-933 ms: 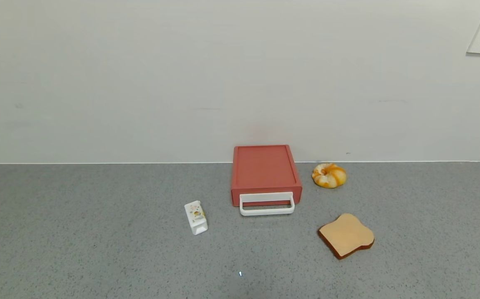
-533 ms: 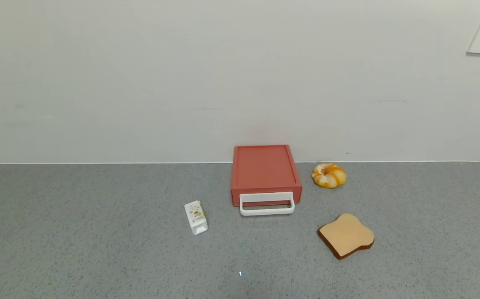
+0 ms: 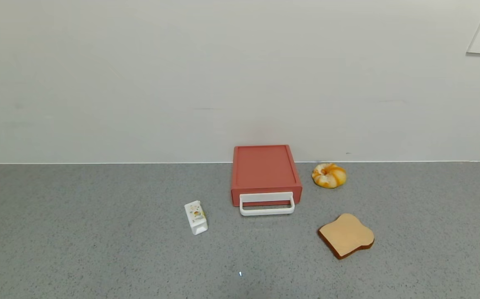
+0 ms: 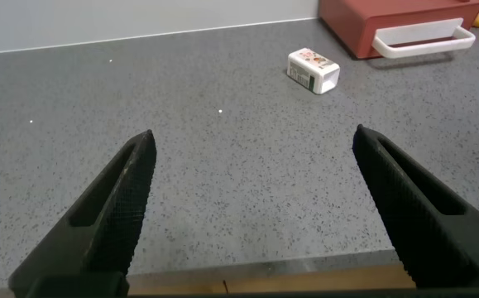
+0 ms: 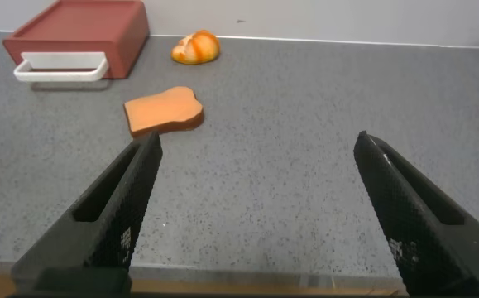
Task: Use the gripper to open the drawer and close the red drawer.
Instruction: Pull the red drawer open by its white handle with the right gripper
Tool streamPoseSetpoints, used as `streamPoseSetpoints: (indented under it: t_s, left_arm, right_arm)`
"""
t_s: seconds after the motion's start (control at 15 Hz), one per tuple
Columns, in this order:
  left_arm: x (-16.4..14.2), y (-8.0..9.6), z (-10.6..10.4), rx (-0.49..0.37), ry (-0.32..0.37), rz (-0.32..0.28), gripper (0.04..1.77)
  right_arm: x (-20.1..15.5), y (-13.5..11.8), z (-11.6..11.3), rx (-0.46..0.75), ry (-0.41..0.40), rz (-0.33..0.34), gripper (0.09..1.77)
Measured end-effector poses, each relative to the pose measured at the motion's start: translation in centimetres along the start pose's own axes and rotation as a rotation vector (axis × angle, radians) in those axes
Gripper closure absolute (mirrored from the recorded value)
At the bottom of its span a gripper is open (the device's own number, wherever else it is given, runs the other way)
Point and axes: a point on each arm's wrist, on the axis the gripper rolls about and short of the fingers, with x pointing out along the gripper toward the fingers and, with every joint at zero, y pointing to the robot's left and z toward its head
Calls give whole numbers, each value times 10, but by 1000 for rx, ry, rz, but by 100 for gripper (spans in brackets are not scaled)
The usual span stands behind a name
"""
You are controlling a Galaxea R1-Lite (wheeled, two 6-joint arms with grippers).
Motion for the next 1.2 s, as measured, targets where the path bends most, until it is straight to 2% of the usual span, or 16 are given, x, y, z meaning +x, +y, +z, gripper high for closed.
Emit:
streamPoseSetpoints:
  t_s: [0.27, 0.53, 0.93, 1.07, 1.2]
  left_arm:
    - [0, 0, 0, 0, 0, -1, 9]
    - [0, 0, 0, 0, 2, 0, 9]
    - [0, 0, 0, -1, 2, 1, 9]
    - [0, 0, 0, 0, 1, 0, 9]
    - [0, 0, 0, 0, 0, 0, 9]
  right_arm:
    - [13, 0, 47, 1, 41, 50, 15]
    - [51, 3, 97, 0, 95, 134, 15]
    - [152, 16, 155, 1, 167, 209, 15]
    - [188, 22, 170, 2, 181, 232, 15]
    - [221, 29, 174, 1, 217, 254, 15]
